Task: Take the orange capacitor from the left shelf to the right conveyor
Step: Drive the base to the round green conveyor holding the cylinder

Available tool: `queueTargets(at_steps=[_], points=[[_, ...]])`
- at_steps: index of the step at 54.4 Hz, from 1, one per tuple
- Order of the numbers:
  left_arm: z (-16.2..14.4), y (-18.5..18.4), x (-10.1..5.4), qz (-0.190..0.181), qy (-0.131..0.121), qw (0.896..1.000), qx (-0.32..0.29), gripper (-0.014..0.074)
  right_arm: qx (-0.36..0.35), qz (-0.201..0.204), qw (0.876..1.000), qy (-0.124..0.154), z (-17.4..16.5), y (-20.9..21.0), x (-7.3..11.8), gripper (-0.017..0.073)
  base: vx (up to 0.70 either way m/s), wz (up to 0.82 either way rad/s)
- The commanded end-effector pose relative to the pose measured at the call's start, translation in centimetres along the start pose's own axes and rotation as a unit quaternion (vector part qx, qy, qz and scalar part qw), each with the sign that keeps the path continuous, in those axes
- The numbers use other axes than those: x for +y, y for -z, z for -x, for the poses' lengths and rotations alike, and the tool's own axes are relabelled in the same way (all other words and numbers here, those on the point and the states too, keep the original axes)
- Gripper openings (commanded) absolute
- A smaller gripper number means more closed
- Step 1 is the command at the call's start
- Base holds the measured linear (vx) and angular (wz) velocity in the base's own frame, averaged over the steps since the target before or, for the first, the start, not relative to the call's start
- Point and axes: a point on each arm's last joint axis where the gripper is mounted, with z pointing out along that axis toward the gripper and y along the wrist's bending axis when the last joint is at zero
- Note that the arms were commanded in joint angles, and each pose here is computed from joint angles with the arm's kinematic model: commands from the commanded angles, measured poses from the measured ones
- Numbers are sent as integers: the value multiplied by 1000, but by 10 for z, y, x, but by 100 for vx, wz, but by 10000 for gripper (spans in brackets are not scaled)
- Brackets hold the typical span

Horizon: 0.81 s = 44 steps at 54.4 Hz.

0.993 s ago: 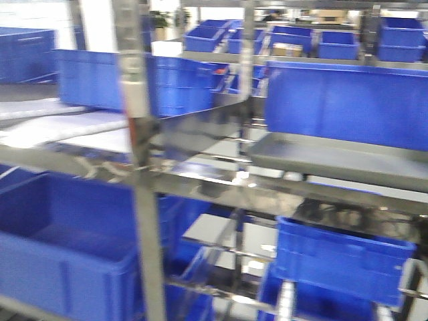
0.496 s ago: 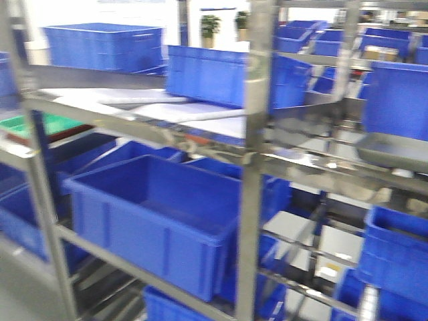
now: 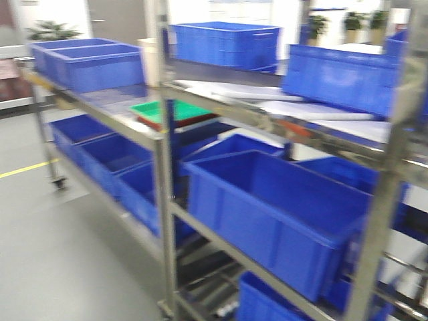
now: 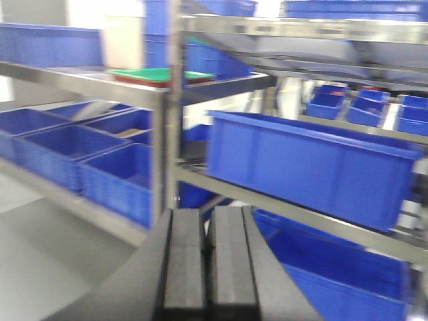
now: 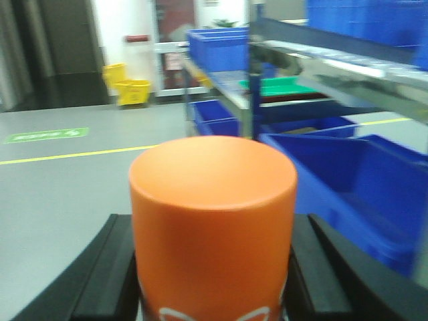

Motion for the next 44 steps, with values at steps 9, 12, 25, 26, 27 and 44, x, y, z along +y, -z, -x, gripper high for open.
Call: queueTargets(at_steps=[9,12,25,26,27,44], points=[[18,2,-2,-8,5,998,-58,-6,-58,2,998,6,18,3,1,-8,2,59],[18,2,-2,-8,5,998,-58,-6,-58,2,998,6,18,3,1,-8,7,57],[18,2,-2,-8,5,998,-58,-6,-58,2,998,6,18,3,1,-8,14,56],[18,2,-2,-8,5,998,-58,-6,-58,2,998,6,18,3,1,-8,17,58],[18,2,-2,-8,5,998,-58,-6,-58,2,998,6,18,3,1,-8,18,58],[18,2,-2,-8,5,998,-58,-6,-60,2,998,4,18,3,1,-8,19,58]])
